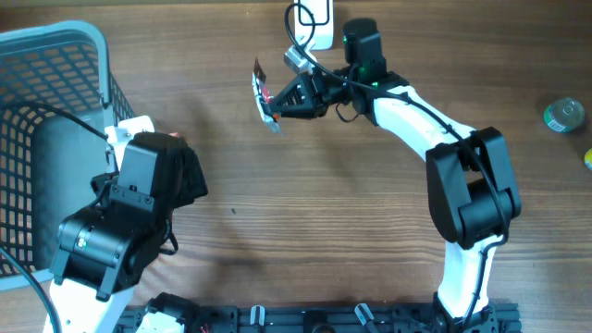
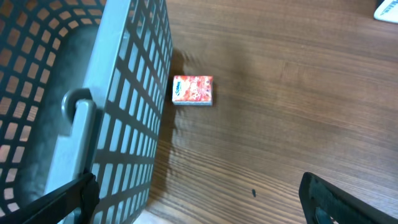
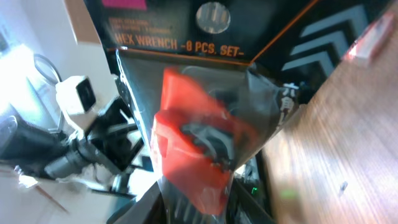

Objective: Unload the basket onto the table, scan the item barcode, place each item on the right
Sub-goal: 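Lift the hex wrench package and raise it toward the scanner, then move the left gripper toward the package held by the right gripper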

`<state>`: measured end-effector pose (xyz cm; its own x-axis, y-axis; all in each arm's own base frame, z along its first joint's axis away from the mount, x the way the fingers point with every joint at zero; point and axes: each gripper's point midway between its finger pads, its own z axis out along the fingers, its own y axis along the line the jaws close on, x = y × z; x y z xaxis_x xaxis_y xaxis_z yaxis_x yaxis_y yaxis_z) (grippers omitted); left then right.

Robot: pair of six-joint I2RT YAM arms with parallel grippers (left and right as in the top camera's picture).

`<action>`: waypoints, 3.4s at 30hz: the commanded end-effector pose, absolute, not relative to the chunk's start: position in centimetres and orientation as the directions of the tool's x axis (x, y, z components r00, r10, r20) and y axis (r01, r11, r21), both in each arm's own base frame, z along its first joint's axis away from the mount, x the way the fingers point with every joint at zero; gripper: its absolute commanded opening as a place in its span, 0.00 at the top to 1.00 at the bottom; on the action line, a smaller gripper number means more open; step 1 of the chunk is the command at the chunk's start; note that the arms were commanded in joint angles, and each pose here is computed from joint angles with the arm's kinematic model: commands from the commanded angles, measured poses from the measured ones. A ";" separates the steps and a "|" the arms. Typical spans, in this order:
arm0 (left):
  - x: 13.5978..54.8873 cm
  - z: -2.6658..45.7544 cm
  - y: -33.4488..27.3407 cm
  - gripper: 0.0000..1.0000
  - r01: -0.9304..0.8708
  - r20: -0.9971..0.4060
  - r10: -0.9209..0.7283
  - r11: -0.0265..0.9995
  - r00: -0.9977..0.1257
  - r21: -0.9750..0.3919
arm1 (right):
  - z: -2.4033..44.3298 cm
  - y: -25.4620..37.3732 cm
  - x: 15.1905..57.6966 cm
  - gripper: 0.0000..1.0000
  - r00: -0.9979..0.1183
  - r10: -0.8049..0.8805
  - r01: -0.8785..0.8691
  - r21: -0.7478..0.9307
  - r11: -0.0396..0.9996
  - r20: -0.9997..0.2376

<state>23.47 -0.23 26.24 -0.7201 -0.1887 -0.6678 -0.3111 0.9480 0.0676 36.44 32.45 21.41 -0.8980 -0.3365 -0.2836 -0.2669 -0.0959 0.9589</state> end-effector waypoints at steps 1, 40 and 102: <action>23.5 26.3 -0.5 0.00 -0.309 -0.666 -0.196 0.949 -0.720 0.055 | 23.7 32.2 36.1 0.75 -0.877 -0.388 -0.256 0.959 -0.118 -0.282; 30.0 25.4 -6.7 0.00 -0.458 -0.441 -0.673 0.734 -0.594 -0.502 | 26.3 32.0 35.9 0.77 -0.898 -0.395 -0.182 0.981 -0.063 -0.192; 41.1 23.7 -14.4 0.02 -0.040 -0.091 -0.388 0.317 -0.917 -0.947 | 26.2 32.0 36.2 0.77 -0.923 -0.384 -0.037 0.999 -0.005 -0.036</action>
